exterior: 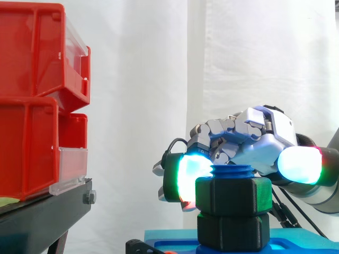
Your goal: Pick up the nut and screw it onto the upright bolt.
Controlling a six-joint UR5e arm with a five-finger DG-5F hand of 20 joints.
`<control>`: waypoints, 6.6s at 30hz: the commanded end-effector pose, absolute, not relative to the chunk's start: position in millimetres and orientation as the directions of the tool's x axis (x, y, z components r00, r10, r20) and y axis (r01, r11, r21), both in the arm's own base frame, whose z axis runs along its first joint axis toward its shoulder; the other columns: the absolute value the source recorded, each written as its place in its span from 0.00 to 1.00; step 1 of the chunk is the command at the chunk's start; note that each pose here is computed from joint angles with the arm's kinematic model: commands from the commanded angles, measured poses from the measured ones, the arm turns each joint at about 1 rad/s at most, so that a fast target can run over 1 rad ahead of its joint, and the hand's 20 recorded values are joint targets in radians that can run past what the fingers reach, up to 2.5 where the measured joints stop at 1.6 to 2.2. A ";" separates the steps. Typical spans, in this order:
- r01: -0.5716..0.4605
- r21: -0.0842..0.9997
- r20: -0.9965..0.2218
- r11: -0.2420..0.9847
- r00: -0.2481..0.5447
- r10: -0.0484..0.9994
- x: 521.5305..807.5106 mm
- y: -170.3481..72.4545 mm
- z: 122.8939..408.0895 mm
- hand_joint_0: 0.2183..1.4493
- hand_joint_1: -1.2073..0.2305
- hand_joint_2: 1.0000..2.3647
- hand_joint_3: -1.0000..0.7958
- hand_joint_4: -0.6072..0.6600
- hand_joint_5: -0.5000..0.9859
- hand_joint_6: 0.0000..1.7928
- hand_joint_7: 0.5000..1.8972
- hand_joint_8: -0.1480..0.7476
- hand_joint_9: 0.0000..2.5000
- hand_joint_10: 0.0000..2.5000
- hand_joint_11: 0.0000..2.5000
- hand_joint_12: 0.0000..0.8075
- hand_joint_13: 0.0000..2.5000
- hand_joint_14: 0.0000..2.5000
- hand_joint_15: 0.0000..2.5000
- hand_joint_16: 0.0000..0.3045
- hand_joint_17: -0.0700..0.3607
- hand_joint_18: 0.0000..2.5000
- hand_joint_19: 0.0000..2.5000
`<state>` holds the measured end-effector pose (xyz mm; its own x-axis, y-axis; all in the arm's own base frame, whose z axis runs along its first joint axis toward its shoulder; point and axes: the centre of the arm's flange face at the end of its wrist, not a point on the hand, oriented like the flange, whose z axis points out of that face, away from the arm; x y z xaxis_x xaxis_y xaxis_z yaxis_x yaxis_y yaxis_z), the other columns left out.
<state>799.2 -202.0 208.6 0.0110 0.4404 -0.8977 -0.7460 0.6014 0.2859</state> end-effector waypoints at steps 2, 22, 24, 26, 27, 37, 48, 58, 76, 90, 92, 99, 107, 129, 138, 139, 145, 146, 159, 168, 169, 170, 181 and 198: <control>-0.745 0.286 -0.898 0.603 0.011 0.440 798.4 -204.3 208.3 0.22 0.56 0.00 0.28 0.75 0.30 0.28 0.43 0.55 0.38 0.00 0.00 0.49 0.29 0.00 0.00 0.20 0.48 0.20 0.00; -0.746 0.280 -0.900 0.604 0.015 0.436 796.7 -210.0 208.6 0.23 0.56 0.00 0.28 0.67 0.36 0.28 0.69 0.55 0.45 0.00 0.00 0.47 0.33 0.00 0.00 0.20 0.47 0.26 0.00; -0.745 0.279 -0.900 0.606 0.017 0.436 796.6 -211.2 209.4 0.23 0.56 0.00 0.28 0.69 0.35 0.28 0.65 0.55 0.45 0.00 0.00 0.48 0.33 0.00 0.00 0.20 0.48 0.26 0.00; -0.746 0.280 -0.900 0.604 0.015 0.436 796.7 -210.0 208.6 0.23 0.56 0.00 0.28 0.70 0.34 0.28 0.59 0.55 0.45 0.00 0.00 0.48 0.33 0.00 0.00 0.20 0.48 0.26 0.00; -0.745 0.280 -0.900 0.606 0.016 0.436 796.4 -211.2 208.6 0.23 0.55 0.00 0.28 0.72 0.33 0.28 0.52 0.55 0.45 0.00 0.00 0.48 0.33 0.00 0.00 0.20 0.48 0.26 0.00; -0.751 0.266 -0.902 0.605 0.028 0.431 797.8 -213.6 215.8 0.22 0.54 0.00 0.28 0.70 0.26 0.28 0.13 0.53 0.42 0.00 0.00 0.49 0.32 0.00 0.00 0.21 0.49 0.25 0.00; -0.760 0.286 -0.894 0.584 0.008 0.448 802.3 -210.4 224.4 0.22 0.54 0.00 0.28 0.68 0.25 0.28 0.08 0.52 0.40 0.00 0.00 0.48 0.31 0.00 0.00 0.21 0.50 0.24 0.00; -0.729 0.339 -0.879 0.595 -0.019 0.477 796.5 -205.6 201.7 0.21 0.58 0.00 0.28 0.70 0.26 0.28 0.08 0.52 0.38 0.00 0.00 0.49 0.29 0.00 0.00 0.22 0.51 0.21 0.00; -0.727 0.348 -0.876 0.592 -0.029 0.481 796.7 -200.8 200.1 0.21 0.56 0.00 0.28 0.74 0.28 0.28 0.33 0.54 0.37 0.00 0.00 0.49 0.29 0.00 0.00 0.22 0.50 0.21 0.00; -0.728 0.358 -0.873 0.585 -0.038 0.486 797.3 -198.4 198.9 0.21 0.54 0.00 0.28 0.75 0.30 0.28 0.35 0.55 0.39 0.00 0.00 0.49 0.30 0.00 0.00 0.21 0.50 0.22 0.00; -0.729 0.356 -0.874 0.585 -0.037 0.485 797.2 -198.2 200.1 0.21 0.54 0.00 0.28 0.76 0.30 0.28 0.36 0.55 0.39 0.00 0.00 0.49 0.30 0.00 0.00 0.21 0.50 0.22 0.00; -0.731 0.353 -0.874 0.584 -0.036 0.484 797.0 -198.1 199.8 0.22 0.54 0.00 0.28 0.76 0.32 0.28 0.43 0.55 0.40 0.00 0.00 0.48 0.31 0.00 0.00 0.21 0.50 0.22 0.00; -0.728 0.358 -0.874 0.584 -0.041 0.484 796.5 -199.2 198.0 0.22 0.55 0.00 0.28 0.71 0.34 0.28 0.56 0.55 0.43 0.00 0.00 0.48 0.32 0.00 0.00 0.21 0.49 0.23 0.00; -0.728 0.355 -0.874 0.586 -0.038 0.484 796.1 -200.4 197.7 0.23 0.54 0.00 0.28 0.62 0.39 0.28 0.71 0.48 0.56 0.00 0.00 0.42 0.39 0.00 0.00 0.19 0.46 0.34 0.00; -0.729 0.351 -0.875 0.587 -0.033 0.483 795.5 -202.7 199.3 0.22 0.54 0.00 0.28 0.75 0.32 0.28 0.45 0.55 0.49 0.00 0.00 0.47 0.36 0.00 0.00 0.20 0.49 0.30 0.00; -0.728 0.355 -0.874 0.586 -0.036 0.485 795.6 -202.8 198.0 0.22 0.54 0.00 0.28 0.75 0.32 0.28 0.44 0.55 0.49 0.00 0.00 0.47 0.36 0.00 0.00 0.20 0.49 0.30 0.00; -0.729 0.360 -0.870 0.582 -0.037 0.491 796.5 -205.5 201.8 0.22 0.53 0.00 0.28 0.74 0.28 0.28 0.32 0.56 0.47 0.00 0.00 0.48 0.36 0.00 0.00 0.21 0.49 0.30 0.00; -0.731 0.356 -0.871 0.582 -0.035 0.489 796.5 -206.6 204.2 0.22 0.53 0.00 0.28 0.73 0.27 0.28 0.29 0.56 0.46 0.00 0.00 0.48 0.36 0.00 0.00 0.21 0.49 0.30 0.00; -0.739 0.348 -0.874 0.577 -0.033 0.485 798.0 -207.4 209.5 0.22 0.52 0.00 0.28 0.66 0.23 0.28 0.06 0.52 0.39 0.00 0.00 0.48 0.32 0.00 0.00 0.21 0.50 0.25 0.00; -0.740 0.349 -0.873 0.575 -0.033 0.486 799.3 -204.0 208.6 0.22 0.52 0.00 0.28 0.66 0.23 0.28 0.06 0.52 0.38 0.00 0.00 0.48 0.31 0.00 0.00 0.21 0.50 0.24 0.00; -0.741 0.349 -0.873 0.574 -0.034 0.486 799.6 -202.8 208.6 0.22 0.52 0.00 0.28 0.66 0.23 0.28 0.06 0.52 0.38 0.00 0.00 0.48 0.31 0.00 0.00 0.21 0.50 0.24 0.00; -0.742 0.349 -0.873 0.572 -0.035 0.487 800.3 -200.4 208.6 0.22 0.52 0.00 0.28 0.66 0.23 0.28 0.06 0.52 0.38 0.00 0.00 0.48 0.31 0.00 0.00 0.21 0.50 0.24 0.00; -0.742 0.351 -0.869 0.572 -0.030 0.494 804.0 -189.6 208.7 0.22 0.52 0.00 0.28 0.70 0.25 0.28 0.16 0.54 0.38 0.00 0.00 0.48 0.31 0.00 0.00 0.21 0.49 0.24 0.00; -0.735 0.359 -0.867 0.575 -0.035 0.497 801.8 -192.0 204.5 0.23 0.52 0.00 0.28 0.74 0.29 0.28 0.45 0.56 0.41 0.00 0.00 0.48 0.32 0.00 0.00 0.20 0.48 0.25 0.00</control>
<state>802.7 -189.0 204.8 -0.0358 0.4967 -0.8672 -0.7374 0.5725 0.3584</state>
